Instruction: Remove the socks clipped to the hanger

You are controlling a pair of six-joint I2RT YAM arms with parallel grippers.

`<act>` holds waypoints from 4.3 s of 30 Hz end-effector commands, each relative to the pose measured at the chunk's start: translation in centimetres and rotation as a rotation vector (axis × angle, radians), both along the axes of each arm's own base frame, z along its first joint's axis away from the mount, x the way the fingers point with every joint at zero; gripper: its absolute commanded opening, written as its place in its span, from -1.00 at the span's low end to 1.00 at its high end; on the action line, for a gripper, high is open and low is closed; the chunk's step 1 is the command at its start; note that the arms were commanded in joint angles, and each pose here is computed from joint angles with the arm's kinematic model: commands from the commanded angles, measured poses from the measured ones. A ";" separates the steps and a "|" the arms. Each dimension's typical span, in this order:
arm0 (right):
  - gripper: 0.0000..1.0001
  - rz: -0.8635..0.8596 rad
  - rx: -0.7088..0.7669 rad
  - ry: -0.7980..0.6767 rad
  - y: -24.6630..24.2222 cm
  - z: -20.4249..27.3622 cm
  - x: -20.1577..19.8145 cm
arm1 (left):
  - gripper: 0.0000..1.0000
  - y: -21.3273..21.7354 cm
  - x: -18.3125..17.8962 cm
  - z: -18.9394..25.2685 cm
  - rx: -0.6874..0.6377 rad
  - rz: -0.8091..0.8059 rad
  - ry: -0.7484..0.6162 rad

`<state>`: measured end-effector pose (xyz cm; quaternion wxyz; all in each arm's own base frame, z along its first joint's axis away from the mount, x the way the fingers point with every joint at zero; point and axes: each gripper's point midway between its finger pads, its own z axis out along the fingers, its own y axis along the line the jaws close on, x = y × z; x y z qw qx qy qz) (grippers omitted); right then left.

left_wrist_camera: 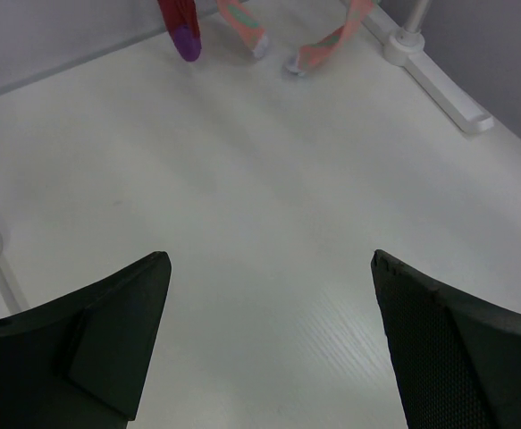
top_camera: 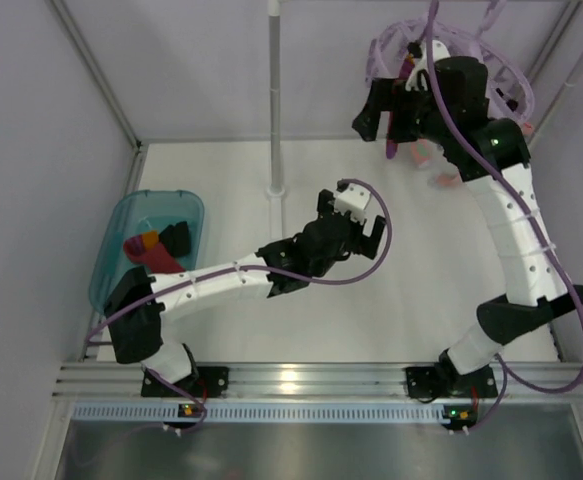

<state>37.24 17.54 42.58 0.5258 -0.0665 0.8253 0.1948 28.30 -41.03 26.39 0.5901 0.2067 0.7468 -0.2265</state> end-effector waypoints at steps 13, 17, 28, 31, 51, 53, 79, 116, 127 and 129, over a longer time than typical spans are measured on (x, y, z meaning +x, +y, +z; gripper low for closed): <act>0.98 0.120 0.166 -0.214 1.3 8.1 -9.4 | 0.97 0.2 1.5 1.3 0.012 0.053 -0.072; 0.98 -0.122 0.078 -0.192 -3.9 6.9 -9.6 | 0.97 -2.0 2.5 1.6 0.041 0.001 -0.106; 0.99 -0.412 -0.130 -0.125 -10.7 2.7 -10.2 | 0.97 -11.0 2.3 4.4 -0.065 -0.279 -0.181; 0.99 -0.410 -0.131 -0.134 -10.9 2.9 -10.3 | 0.97 -12.7 2.7 4.5 -0.048 -0.320 -0.226; 0.99 -0.430 -0.095 -0.163 -11.7 4.1 -11.0 | 0.97 -18.4 4.5 0.2 -0.351 -0.584 -0.129; 0.99 -0.446 -0.099 -0.165 -12.1 4.1 -11.0 | 0.97 -19.1 3.9 -0.3 -0.354 -0.582 -0.132; 0.96 -0.462 -0.058 -0.187 -13.6 5.0 -12.3 | 0.25 -23.5 7.8 -3.6 -0.368 -0.185 -0.265; 0.11 -0.773 -0.212 -0.099 -16.1 -2.4 -7.0 | -1.00 -13.0 2.7 -2.6 -0.045 0.214 -0.316; -0.07 -0.776 -0.120 -0.192 -15.7 -1.2 -5.6 | -1.00 -12.1 2.1 -3.1 0.000 0.362 -0.317; -0.11 -0.778 -0.118 -0.193 -15.7 -1.3 -5.3 | -1.00 -12.1 2.2 -3.2 0.011 0.366 -0.321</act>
